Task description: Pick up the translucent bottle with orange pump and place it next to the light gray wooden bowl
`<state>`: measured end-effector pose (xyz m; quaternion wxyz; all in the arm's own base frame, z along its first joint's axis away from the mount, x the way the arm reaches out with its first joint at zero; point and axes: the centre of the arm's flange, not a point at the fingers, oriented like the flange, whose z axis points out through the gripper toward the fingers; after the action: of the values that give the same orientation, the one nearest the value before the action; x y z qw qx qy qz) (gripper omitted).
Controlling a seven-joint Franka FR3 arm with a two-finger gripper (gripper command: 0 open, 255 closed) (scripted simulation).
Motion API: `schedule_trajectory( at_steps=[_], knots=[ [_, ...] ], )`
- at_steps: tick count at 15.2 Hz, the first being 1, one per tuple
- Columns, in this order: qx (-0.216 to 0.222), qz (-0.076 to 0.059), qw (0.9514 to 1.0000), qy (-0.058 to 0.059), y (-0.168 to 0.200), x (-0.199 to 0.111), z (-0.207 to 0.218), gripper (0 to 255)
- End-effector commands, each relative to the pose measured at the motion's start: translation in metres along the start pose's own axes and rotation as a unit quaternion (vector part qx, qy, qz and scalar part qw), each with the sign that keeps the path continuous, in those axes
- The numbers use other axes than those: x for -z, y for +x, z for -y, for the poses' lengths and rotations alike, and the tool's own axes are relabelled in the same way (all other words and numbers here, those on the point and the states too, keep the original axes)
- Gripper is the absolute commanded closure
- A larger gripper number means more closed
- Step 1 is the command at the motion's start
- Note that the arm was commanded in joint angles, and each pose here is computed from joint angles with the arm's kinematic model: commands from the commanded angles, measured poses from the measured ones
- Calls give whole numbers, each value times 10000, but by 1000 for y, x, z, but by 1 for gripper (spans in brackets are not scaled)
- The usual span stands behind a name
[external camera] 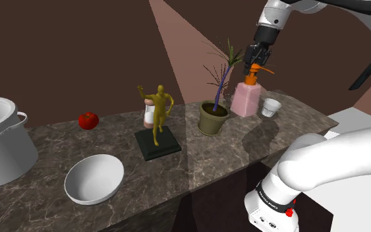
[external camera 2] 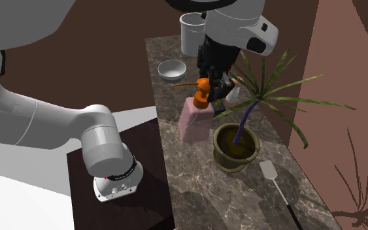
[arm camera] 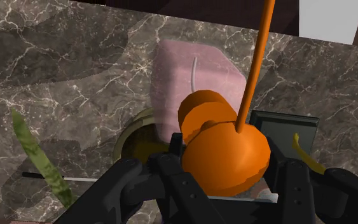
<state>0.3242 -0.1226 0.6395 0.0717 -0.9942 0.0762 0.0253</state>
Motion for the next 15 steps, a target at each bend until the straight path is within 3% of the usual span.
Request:
schedule_trajectory(
  at_steps=[1, 6, 15],
  knots=[
    [0, 2, 10000, 0, -1, 11, 2, 255],
    [0, 2, 10000, 0, -2, 33, 5, 255],
    [0, 2, 10000, 0, -18, 17, 122, 255]
  ],
)
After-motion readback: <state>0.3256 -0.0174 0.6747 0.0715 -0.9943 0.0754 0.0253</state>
